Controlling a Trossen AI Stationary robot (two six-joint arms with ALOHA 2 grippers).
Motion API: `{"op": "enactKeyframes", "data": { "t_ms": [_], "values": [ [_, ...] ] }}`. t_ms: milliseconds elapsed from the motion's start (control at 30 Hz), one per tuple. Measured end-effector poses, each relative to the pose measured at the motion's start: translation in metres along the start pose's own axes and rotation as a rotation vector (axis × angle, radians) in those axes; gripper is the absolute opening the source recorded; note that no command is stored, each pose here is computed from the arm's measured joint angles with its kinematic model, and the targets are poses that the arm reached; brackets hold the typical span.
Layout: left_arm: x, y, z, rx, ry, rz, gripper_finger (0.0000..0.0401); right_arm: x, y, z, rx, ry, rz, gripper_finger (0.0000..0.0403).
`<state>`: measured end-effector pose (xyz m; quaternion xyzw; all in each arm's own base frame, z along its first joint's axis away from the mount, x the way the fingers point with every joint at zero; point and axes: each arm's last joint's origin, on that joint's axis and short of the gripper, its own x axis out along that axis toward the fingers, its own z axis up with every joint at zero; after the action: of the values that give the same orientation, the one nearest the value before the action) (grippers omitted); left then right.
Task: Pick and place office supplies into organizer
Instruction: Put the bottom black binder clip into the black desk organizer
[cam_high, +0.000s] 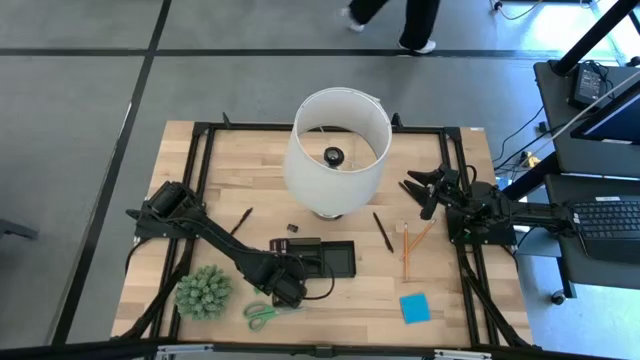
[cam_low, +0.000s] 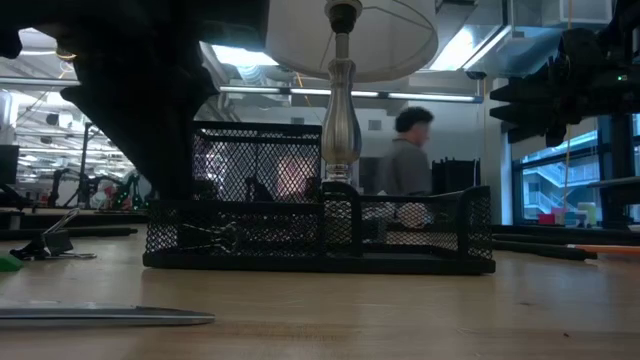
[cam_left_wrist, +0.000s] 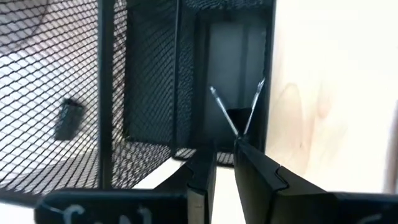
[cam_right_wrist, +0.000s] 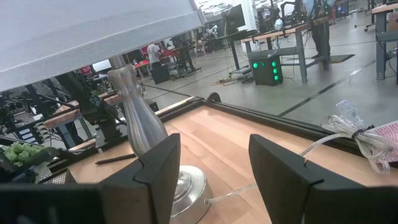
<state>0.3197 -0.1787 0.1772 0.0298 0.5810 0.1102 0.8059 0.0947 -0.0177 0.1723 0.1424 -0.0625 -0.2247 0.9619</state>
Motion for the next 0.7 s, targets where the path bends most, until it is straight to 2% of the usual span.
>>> {"op": "enactKeyframes", "data": {
  "t_ms": [267, 533, 600, 700],
  "values": [
    [-0.003, -0.003, -0.001, -0.007, 0.009, -0.013, 0.0053, 0.000, 0.000, 0.000, -0.001, 0.000, 0.000, 0.0193],
    [-0.039, -0.003, -0.004, -0.052, -0.066, -0.055, 0.0055, 0.000, 0.000, 0.000, -0.003, 0.000, -0.001, 0.0193],
    [-0.050, -0.001, -0.009, -0.015, -0.064, -0.057, 0.0060, 0.000, 0.000, 0.000, -0.003, 0.000, 0.000, 0.0193],
    [-0.063, 0.000, -0.021, 0.125, 0.009, -0.107, 0.0074, 0.000, 0.000, 0.000, -0.003, 0.000, -0.001, 0.0193]
  ]
}}
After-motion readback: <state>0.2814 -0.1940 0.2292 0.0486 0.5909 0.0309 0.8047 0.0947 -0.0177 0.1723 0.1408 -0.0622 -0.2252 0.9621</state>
